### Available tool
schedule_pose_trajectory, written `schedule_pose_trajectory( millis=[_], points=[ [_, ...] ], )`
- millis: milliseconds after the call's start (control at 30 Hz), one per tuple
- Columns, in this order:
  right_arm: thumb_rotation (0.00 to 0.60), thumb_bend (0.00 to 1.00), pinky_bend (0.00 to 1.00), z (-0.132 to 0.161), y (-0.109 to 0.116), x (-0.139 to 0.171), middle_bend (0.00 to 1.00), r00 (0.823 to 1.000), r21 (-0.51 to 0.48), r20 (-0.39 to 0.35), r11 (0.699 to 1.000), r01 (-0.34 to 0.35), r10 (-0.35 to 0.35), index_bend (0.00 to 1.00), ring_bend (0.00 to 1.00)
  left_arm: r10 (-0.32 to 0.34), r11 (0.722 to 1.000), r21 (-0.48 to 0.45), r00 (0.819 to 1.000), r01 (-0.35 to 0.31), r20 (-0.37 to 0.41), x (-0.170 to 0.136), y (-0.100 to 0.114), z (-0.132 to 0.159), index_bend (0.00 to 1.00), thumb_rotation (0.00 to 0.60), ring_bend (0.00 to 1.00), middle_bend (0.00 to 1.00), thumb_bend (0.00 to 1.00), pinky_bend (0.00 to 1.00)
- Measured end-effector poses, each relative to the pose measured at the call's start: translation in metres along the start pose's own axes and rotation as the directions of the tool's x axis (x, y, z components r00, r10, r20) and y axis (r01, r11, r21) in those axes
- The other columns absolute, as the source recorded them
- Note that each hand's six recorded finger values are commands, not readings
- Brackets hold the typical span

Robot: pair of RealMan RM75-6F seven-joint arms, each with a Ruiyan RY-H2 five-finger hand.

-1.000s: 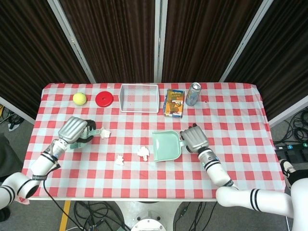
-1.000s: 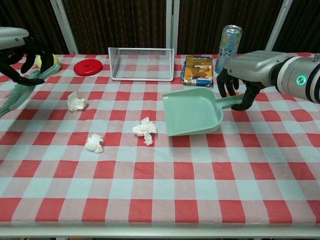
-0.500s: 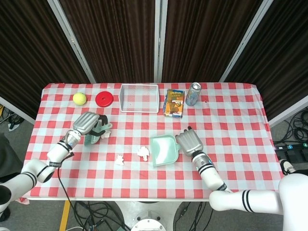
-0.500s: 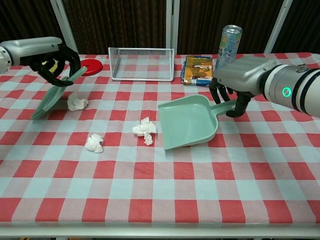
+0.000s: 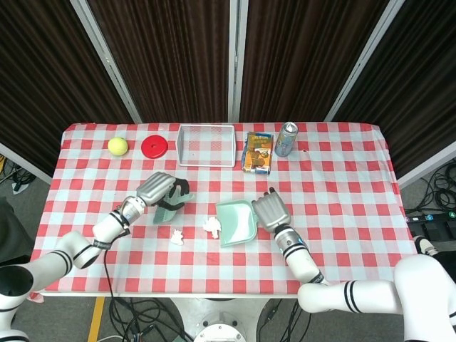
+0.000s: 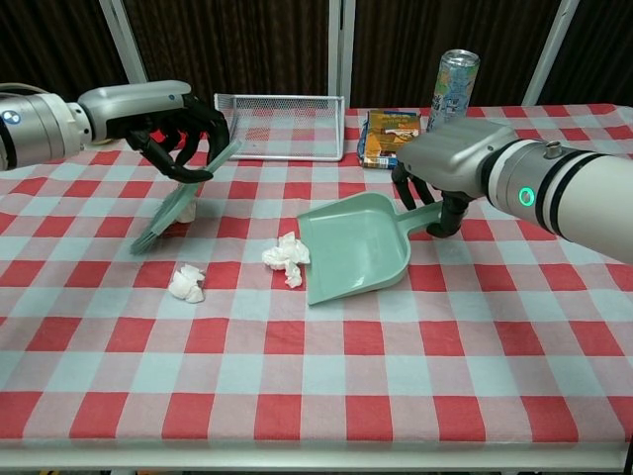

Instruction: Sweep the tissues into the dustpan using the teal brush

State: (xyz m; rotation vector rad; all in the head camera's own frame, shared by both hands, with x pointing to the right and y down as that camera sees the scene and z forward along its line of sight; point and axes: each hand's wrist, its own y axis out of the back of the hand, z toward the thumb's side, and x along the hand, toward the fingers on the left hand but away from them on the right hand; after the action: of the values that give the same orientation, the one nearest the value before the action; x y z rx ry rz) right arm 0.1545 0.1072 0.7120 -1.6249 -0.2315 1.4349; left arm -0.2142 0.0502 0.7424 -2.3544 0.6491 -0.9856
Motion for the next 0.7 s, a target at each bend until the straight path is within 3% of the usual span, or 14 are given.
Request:
schedule_pose_trajectory(
  millis=[367, 533, 700],
  points=[
    [0.600, 0.37, 0.24, 0.015, 0.002, -0.012, 0.62, 1.000, -0.046, -0.015, 0.999, 0.012, -0.013, 0.66, 0.37, -0.018, 0.979, -0.202, 0.994, 0.040, 0.106, 0.009, -0.015, 0.049, 0.55, 0.600, 0.64, 0.55, 0.43, 0.86],
    [0.600, 0.37, 0.24, 0.022, 0.003, -0.016, 0.62, 0.999, -0.038, -0.042, 0.999, 0.028, -0.030, 0.67, 0.37, 0.025, 0.969, -0.247, 0.993, 0.005, 0.116, 0.004, -0.006, 0.055, 0.55, 0.600, 0.64, 0.55, 0.43, 0.86],
    [0.600, 0.37, 0.24, 0.023, 0.001, -0.018, 0.62, 0.997, -0.019, -0.069, 0.999, 0.034, -0.035, 0.67, 0.37, 0.071, 0.972, -0.230, 0.994, -0.052, 0.079, -0.017, 0.006, 0.047, 0.55, 0.600, 0.64, 0.55, 0.43, 0.86]
  ],
)
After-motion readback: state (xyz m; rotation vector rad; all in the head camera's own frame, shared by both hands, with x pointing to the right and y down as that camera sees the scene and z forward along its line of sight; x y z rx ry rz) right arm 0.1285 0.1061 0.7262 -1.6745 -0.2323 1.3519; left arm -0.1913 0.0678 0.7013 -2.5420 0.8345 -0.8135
